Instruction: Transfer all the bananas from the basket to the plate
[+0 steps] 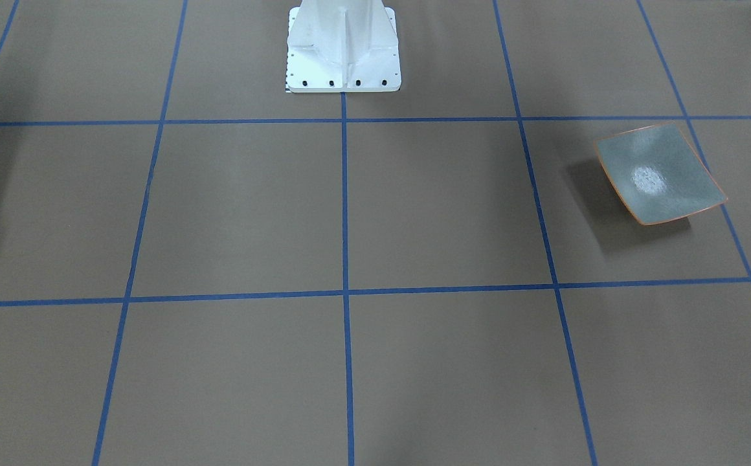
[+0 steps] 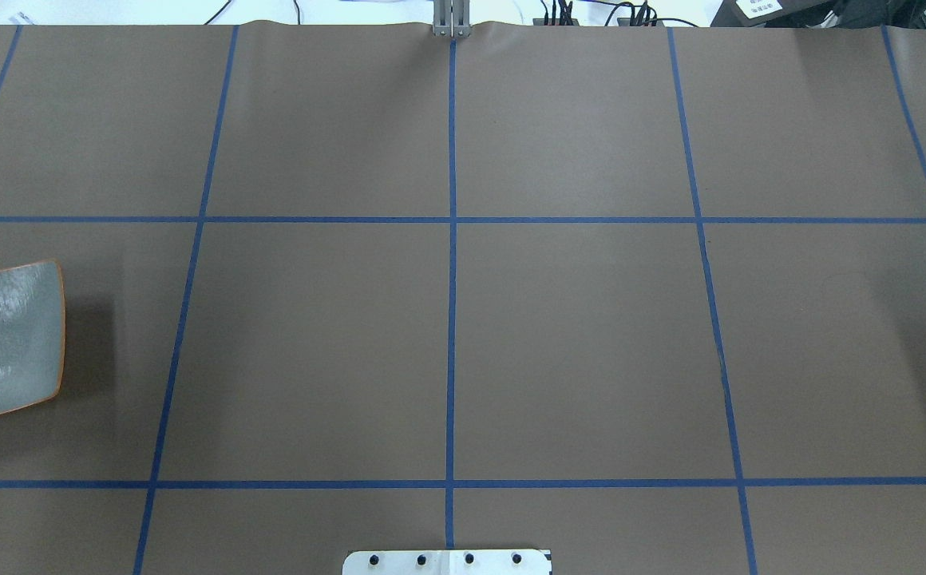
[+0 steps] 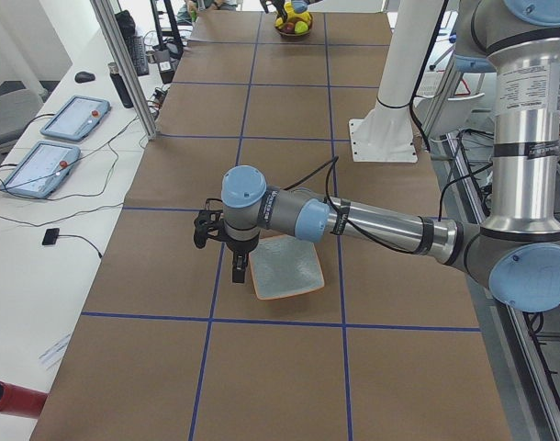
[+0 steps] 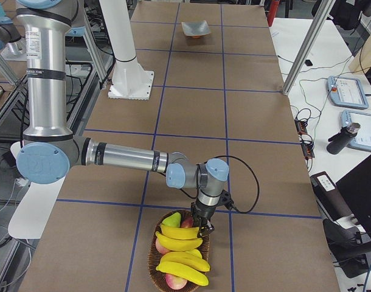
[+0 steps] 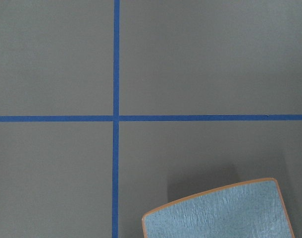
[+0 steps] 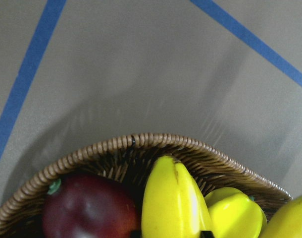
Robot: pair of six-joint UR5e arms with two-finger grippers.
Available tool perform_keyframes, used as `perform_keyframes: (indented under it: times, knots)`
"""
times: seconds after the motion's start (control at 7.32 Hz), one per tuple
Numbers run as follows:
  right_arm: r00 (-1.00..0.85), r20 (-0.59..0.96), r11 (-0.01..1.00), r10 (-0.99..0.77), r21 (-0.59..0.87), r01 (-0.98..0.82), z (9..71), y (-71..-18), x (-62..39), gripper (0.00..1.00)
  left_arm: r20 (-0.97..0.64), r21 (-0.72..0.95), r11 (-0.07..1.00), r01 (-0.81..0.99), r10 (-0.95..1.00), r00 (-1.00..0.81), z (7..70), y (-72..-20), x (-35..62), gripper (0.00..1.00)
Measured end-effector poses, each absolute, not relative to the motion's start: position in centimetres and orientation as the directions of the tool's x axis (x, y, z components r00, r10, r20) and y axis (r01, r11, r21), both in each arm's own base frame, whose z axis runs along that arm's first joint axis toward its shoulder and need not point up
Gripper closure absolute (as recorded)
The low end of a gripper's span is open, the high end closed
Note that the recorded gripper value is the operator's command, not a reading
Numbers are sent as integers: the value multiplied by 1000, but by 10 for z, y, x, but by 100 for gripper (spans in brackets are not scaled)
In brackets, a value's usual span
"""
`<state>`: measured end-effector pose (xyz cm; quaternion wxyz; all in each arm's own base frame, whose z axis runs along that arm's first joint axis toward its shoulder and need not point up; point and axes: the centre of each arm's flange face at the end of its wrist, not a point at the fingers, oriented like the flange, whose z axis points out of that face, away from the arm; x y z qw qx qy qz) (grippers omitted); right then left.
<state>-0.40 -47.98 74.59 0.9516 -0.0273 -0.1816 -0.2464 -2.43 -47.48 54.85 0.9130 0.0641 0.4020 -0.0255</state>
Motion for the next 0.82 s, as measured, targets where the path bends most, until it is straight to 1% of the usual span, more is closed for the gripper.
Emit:
perform_keyframes:
  times: [0.55, 0.82]
  knots:
    - [808, 398, 888, -434, 38, 458, 695, -508, 9, 100, -740, 95, 990, 106, -1, 673, 546, -475, -24, 0]
    - [794, 473, 912, -383, 58, 405, 666, -524, -1, 100, -740, 97, 989, 108, -1, 673, 545, -476, -24, 0]
